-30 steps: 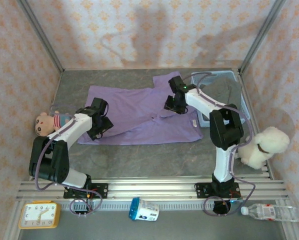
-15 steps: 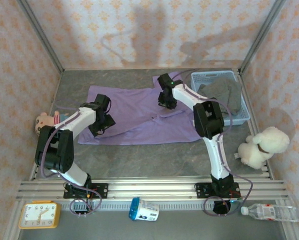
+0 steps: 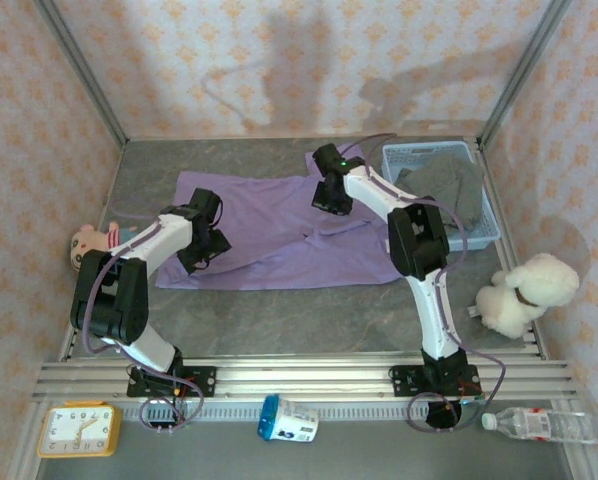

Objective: Fold and stack the mixed laundry pile

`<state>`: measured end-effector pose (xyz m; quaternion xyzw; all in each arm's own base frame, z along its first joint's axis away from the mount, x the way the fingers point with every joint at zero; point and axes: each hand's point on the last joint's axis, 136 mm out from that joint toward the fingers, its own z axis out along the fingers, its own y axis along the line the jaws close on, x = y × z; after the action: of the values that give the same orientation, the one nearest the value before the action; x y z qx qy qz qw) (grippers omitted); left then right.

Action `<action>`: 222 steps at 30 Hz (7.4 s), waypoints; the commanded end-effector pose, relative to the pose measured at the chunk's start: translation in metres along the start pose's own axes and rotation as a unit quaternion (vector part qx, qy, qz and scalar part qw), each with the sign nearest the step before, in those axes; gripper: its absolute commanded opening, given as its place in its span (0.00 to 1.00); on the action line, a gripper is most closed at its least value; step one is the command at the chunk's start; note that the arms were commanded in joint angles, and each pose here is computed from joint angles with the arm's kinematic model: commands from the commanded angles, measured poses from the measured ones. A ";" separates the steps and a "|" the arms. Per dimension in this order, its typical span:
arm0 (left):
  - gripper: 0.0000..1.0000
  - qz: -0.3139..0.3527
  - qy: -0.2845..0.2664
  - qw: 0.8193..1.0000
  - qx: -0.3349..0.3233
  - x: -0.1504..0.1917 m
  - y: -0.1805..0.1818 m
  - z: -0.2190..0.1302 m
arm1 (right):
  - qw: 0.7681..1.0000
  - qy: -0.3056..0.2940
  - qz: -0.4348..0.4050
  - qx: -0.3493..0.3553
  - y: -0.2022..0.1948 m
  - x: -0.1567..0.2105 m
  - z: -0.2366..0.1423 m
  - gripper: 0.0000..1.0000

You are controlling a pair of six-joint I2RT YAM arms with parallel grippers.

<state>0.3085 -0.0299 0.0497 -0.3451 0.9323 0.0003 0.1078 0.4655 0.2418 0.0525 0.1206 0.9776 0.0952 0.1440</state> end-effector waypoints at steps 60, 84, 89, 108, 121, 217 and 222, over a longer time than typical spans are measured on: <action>0.00 -0.039 -0.065 0.995 -0.065 -0.050 0.030 0.012 | 0.992 0.056 -0.003 0.112 -0.133 0.130 -0.016 0.40; 0.00 -0.018 -0.043 0.999 -0.012 -0.024 -0.001 0.006 | 0.996 0.019 -0.018 0.082 -0.109 0.100 -0.048 0.41; 0.00 -0.043 -0.030 0.999 -0.010 -0.011 0.001 0.030 | 0.997 0.020 0.002 0.077 -0.112 0.094 -0.037 0.43; 0.00 -0.114 -0.046 0.988 -0.095 0.063 0.090 0.002 | 0.986 0.158 -0.031 0.040 -0.107 0.202 -0.048 0.49; 0.30 -0.043 -0.157 0.986 0.017 -0.052 -0.003 -0.065 | 1.000 0.005 -0.026 -0.003 -0.058 0.069 -0.111 0.61; 0.00 -0.078 -0.038 0.996 -0.029 -0.115 0.069 -0.037 | 0.994 -0.009 0.071 -0.079 -0.106 0.069 -0.164 0.00; 0.07 -0.085 -0.033 0.995 -0.050 -0.100 0.083 -0.030 | 0.995 0.001 0.077 -0.065 -0.132 0.108 -0.159 0.16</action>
<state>0.3289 0.0895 0.0892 -0.4306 0.8959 0.0258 0.1066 0.3031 0.1285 0.1543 0.1759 0.9557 0.1845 0.1475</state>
